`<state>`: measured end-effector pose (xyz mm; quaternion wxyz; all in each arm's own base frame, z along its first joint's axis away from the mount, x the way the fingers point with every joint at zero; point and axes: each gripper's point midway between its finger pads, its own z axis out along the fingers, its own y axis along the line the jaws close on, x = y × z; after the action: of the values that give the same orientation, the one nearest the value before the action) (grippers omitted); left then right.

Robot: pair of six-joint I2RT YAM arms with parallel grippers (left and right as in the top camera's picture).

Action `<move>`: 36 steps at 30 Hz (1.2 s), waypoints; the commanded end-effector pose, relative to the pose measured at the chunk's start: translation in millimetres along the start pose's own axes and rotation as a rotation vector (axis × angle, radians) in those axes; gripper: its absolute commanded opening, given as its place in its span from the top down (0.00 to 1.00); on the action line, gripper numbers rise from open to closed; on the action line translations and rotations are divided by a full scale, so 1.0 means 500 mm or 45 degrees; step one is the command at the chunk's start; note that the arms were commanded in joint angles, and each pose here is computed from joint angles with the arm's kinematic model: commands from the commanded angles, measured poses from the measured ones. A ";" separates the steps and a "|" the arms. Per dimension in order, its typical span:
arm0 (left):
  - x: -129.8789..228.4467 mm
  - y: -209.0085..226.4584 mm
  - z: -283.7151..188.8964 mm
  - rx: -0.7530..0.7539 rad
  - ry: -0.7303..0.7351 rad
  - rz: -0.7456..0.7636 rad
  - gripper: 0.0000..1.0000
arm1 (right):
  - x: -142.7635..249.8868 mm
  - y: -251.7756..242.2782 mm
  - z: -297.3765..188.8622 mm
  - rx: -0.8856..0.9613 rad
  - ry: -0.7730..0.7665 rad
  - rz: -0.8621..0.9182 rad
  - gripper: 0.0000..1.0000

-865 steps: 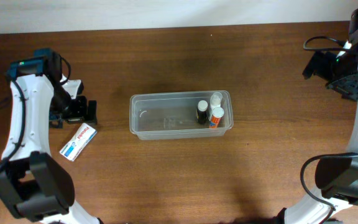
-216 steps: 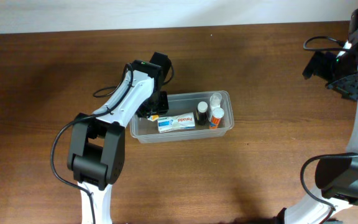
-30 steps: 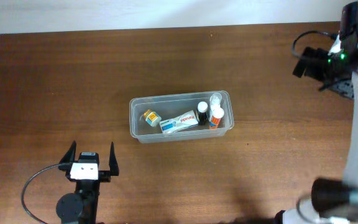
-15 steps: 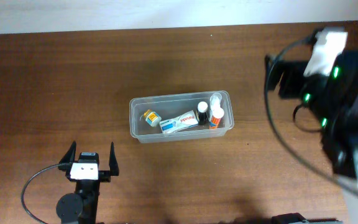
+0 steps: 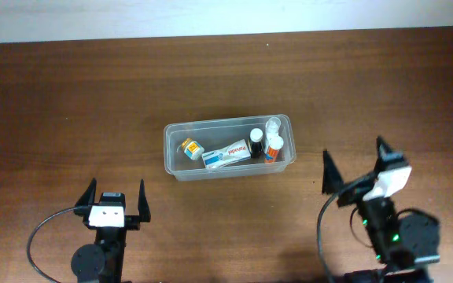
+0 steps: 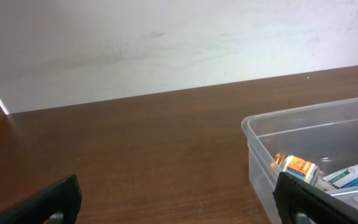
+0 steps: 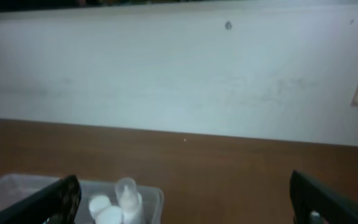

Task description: Pack container

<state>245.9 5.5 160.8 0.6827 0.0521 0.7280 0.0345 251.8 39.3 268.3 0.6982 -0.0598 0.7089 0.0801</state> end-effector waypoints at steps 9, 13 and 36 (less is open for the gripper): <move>0.002 -0.001 0.000 0.001 -0.001 0.017 0.01 | 0.134 -0.017 -0.027 0.022 -0.069 -0.015 0.02; 0.002 -0.001 0.000 0.001 -0.001 0.017 0.01 | 0.155 -0.026 -0.023 0.050 -0.045 -0.010 0.02; 0.002 -0.001 0.000 0.001 -0.001 0.017 0.01 | 0.219 -0.060 -0.020 0.171 0.067 0.008 0.02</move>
<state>245.9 5.5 160.9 0.6828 0.0521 0.7279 0.0346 245.7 15.4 160.0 0.6806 -0.0214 0.7311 0.0419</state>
